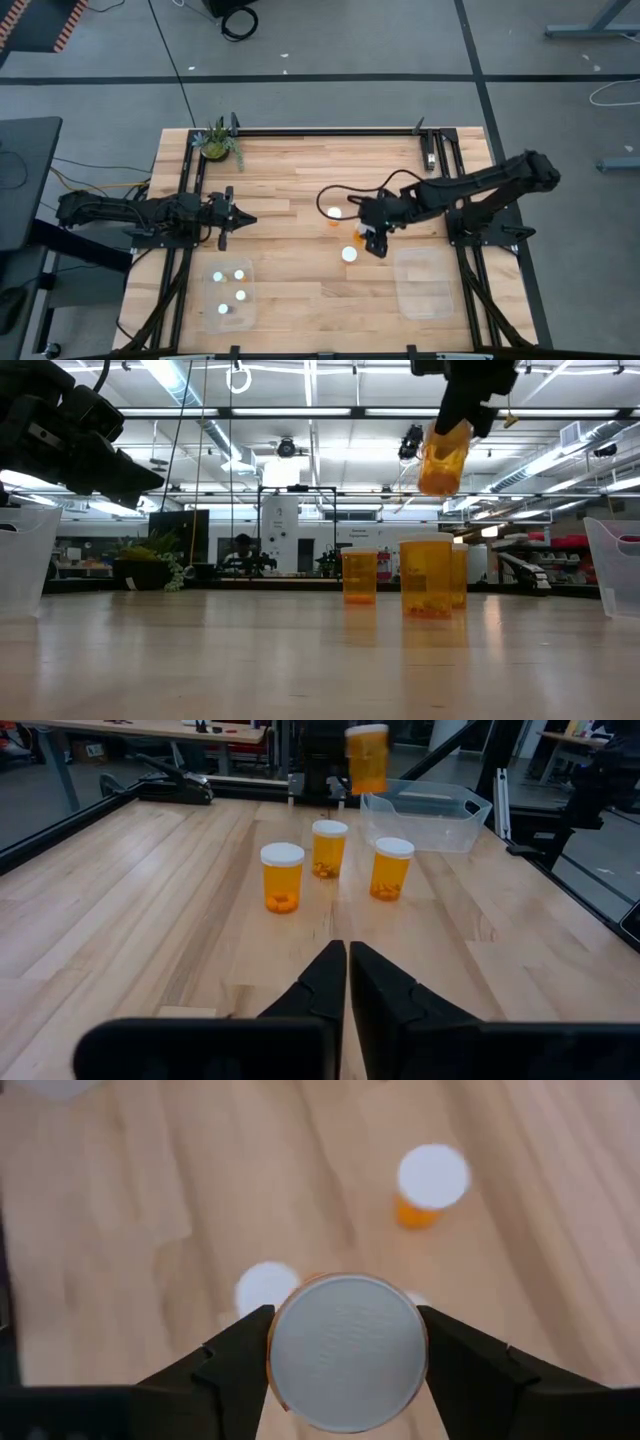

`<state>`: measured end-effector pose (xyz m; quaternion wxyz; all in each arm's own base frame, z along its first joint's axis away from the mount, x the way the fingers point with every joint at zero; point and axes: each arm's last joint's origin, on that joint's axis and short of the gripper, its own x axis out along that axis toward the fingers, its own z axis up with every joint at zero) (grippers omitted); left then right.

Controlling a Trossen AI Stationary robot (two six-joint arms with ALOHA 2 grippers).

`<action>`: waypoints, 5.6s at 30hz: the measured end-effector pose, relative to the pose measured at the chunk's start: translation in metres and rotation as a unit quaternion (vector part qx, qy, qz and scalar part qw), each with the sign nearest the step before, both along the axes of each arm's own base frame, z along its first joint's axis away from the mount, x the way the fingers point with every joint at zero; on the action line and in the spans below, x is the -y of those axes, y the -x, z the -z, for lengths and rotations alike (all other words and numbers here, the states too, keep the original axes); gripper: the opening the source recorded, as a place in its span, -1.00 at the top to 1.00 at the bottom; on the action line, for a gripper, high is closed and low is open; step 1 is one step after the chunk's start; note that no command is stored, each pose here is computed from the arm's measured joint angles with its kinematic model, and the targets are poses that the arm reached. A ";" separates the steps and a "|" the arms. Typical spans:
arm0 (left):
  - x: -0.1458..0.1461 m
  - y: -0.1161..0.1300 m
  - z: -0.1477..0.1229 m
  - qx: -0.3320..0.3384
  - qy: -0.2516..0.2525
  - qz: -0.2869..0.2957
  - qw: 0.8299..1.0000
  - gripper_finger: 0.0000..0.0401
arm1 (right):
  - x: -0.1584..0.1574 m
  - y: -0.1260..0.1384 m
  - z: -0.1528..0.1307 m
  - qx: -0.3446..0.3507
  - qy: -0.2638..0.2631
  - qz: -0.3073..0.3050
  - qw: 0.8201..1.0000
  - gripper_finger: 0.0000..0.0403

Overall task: Pick and place medicine bottles into bin by pill shape (circle, oval)
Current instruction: Put the big orange pill bottle into the right transparent bin

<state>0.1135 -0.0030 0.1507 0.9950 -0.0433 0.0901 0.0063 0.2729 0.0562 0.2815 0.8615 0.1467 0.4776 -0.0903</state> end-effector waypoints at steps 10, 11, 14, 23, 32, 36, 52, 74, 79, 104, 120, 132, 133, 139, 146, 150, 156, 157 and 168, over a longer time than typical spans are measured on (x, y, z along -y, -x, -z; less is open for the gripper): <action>0.000 0.000 0.000 0.000 0.000 0.000 1.000 0.83 | -0.037 0.017 0.003 -0.031 -0.024 0.003 0.999 -0.20; 0.000 0.000 0.000 0.000 0.000 0.000 1.000 0.82 | -0.041 0.019 0.004 -0.037 -0.024 0.006 0.999 -0.20; 0.000 0.000 0.000 0.000 0.000 0.000 1.000 0.83 | -0.049 0.026 0.005 -0.051 -0.026 0.020 0.998 -0.20; 0.000 0.000 0.000 0.000 0.000 0.000 1.000 0.88 | -0.071 0.049 0.009 -0.090 -0.037 0.088 0.991 -0.20; 0.000 0.000 0.000 0.000 0.000 0.000 1.000 0.82 | -0.081 0.071 0.012 -0.141 -0.041 0.183 0.972 -0.20; 0.000 0.000 0.000 0.000 0.000 0.000 1.000 0.84 | -0.083 0.077 0.013 -0.147 -0.047 0.215 0.964 -0.20; 0.000 0.000 0.000 0.000 0.000 0.000 1.000 0.82 | -0.094 0.090 0.026 -0.140 -0.052 0.300 0.942 -0.20; 0.000 0.000 0.000 0.000 0.000 0.000 1.000 0.82 | -0.094 0.091 0.063 -0.138 -0.079 0.348 0.924 -0.20; 0.000 0.000 0.000 0.000 0.000 0.000 1.000 0.85 | -0.105 0.092 0.075 -0.165 -0.065 0.347 0.921 -0.20; 0.000 0.000 0.000 0.000 0.000 0.000 1.000 0.87 | -0.122 0.111 0.100 -0.183 0.025 0.417 0.890 -0.20; 0.000 0.000 0.000 0.000 0.000 0.000 1.000 0.82 | -0.123 0.110 0.101 -0.182 0.018 0.413 0.892 -0.20; 0.000 0.000 0.000 0.000 0.000 0.000 1.000 0.86 | -0.123 0.111 0.100 -0.185 0.022 0.403 0.896 -0.39; 0.000 0.000 0.000 0.000 0.000 0.000 1.000 0.86 | -0.123 0.111 0.100 -0.185 0.022 0.403 0.896 -0.44; 0.000 0.000 0.000 0.000 0.000 0.000 1.000 0.82 | -0.122 0.111 0.098 -0.184 0.018 0.402 0.897 -0.59; 0.000 0.000 0.000 0.000 0.000 0.000 1.000 0.87 | -0.113 0.112 0.081 -0.174 -0.017 0.402 0.899 -0.59; 0.000 0.000 0.000 0.000 0.000 0.000 1.000 0.88 | -0.105 0.109 0.074 -0.161 -0.028 0.401 0.901 -0.59; 0.000 0.000 0.000 0.000 0.000 0.000 1.000 0.84 | -0.091 0.096 0.069 -0.140 -0.017 0.382 0.913 -0.59; 0.000 0.000 0.000 0.000 0.000 0.000 1.000 0.83 | -0.088 0.094 0.068 -0.142 -0.015 0.379 0.914 -0.59; 0.000 0.000 0.000 0.000 0.000 0.000 1.000 0.87 | -0.072 0.052 0.034 -0.071 -0.020 0.309 0.948 -0.59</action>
